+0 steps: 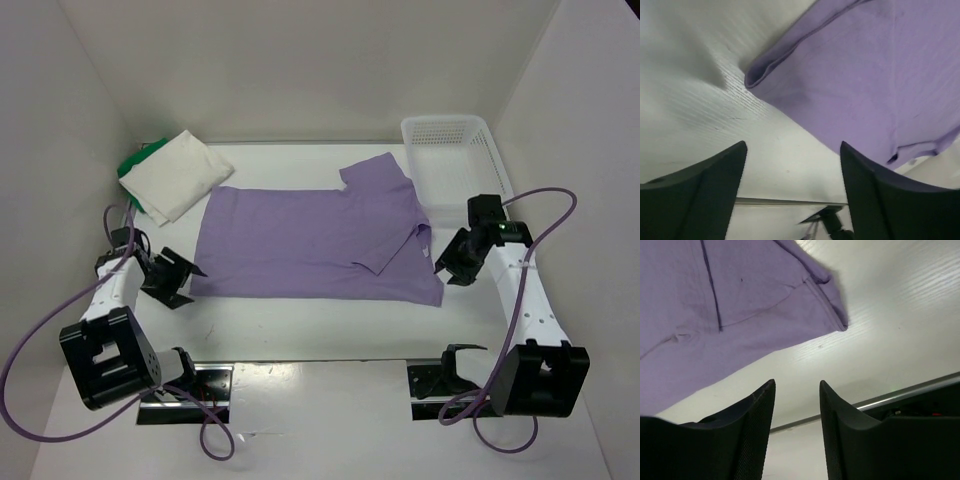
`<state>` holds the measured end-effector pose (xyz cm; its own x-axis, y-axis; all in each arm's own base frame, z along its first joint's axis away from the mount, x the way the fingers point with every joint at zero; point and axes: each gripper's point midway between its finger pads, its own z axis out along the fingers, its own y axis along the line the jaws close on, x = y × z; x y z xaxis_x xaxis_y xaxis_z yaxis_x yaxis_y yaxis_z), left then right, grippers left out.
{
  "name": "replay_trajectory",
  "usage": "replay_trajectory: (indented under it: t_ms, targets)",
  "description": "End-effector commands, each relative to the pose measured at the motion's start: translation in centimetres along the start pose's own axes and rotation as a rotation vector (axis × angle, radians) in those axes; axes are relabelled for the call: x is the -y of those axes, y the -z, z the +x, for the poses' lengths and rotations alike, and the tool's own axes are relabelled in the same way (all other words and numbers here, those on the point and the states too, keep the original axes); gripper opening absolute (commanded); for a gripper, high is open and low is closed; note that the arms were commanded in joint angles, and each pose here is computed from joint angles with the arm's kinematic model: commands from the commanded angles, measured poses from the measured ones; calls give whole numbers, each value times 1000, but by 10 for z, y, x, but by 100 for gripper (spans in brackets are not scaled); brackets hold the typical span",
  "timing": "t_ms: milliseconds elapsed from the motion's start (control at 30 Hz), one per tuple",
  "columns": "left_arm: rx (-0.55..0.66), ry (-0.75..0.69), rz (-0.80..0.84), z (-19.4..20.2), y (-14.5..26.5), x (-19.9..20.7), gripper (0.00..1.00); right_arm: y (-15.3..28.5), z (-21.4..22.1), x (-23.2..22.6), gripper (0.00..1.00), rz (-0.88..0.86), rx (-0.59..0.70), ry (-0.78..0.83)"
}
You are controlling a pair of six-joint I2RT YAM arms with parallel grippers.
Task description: Fold and stack the t-shirts
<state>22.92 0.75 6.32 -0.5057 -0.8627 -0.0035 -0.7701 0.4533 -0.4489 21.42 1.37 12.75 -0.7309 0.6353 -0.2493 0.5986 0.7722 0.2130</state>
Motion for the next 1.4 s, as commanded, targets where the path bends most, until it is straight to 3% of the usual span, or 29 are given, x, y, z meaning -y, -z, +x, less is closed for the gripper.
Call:
replay_trajectory:
  t_ms: [0, 33, 67, 133, 167, 233, 267, 300, 333, 367, 433, 467, 600, 700, 867, 1167, 1367]
  targets:
    - [33, 24, -5, -6, 13, 3, 85, 26, -13, 0, 47, 10, 77, 17]
    - [80, -3, 13, -20, 23, 15, 95, 28, -18, -2, 48, 6, 98, 16]
    - [98, -12, 28, -28, 25, 22, 99, 30, -22, -8, 48, -8, 111, 28]
    - [131, -62, 73, -38, 32, 41, 100, 31, -33, -11, 49, -1, 131, 36]
    - [163, -103, 93, -44, 38, 53, 100, 31, -35, -16, 43, -15, 145, 61]
    - [174, -202, 178, -40, 34, 79, 86, 26, -36, -44, 25, -143, 127, 88]
    - [139, -233, 219, -31, 28, 88, 72, 11, -24, -51, 6, -183, 73, 88]
    - [106, -258, 232, -14, 19, 95, 58, -1, -26, -72, 0, -271, 69, 92]
    - [121, -294, 274, -11, 16, 108, 37, -9, -18, -84, 0, -337, 28, 89]
    - [139, -313, 262, -9, 10, 113, 31, -23, 2, -93, 0, -385, -50, 53]
    - [110, -399, 263, 11, -8, 127, 23, -41, 15, -118, 0, -417, -56, 95]
    - [87, -413, 243, 18, -16, 125, 23, -46, 19, -126, 0, -417, -58, 97]
    - [-7, -479, 253, 41, -44, 140, 23, -61, 40, -158, 38, -462, -85, 156]
    - [-53, -489, 233, 51, -59, 135, 23, -83, 36, -157, 48, -422, -70, 140]
    - [-41, -475, 176, 43, -70, 121, 23, -110, 35, -142, 48, -327, -57, 115]
    - [-15, -429, 105, 22, -73, 86, 23, -128, 36, -124, 37, -219, -56, 89]
    - [-20, -371, 87, 12, -75, 71, 23, -134, 41, -123, 36, -226, -78, 99]
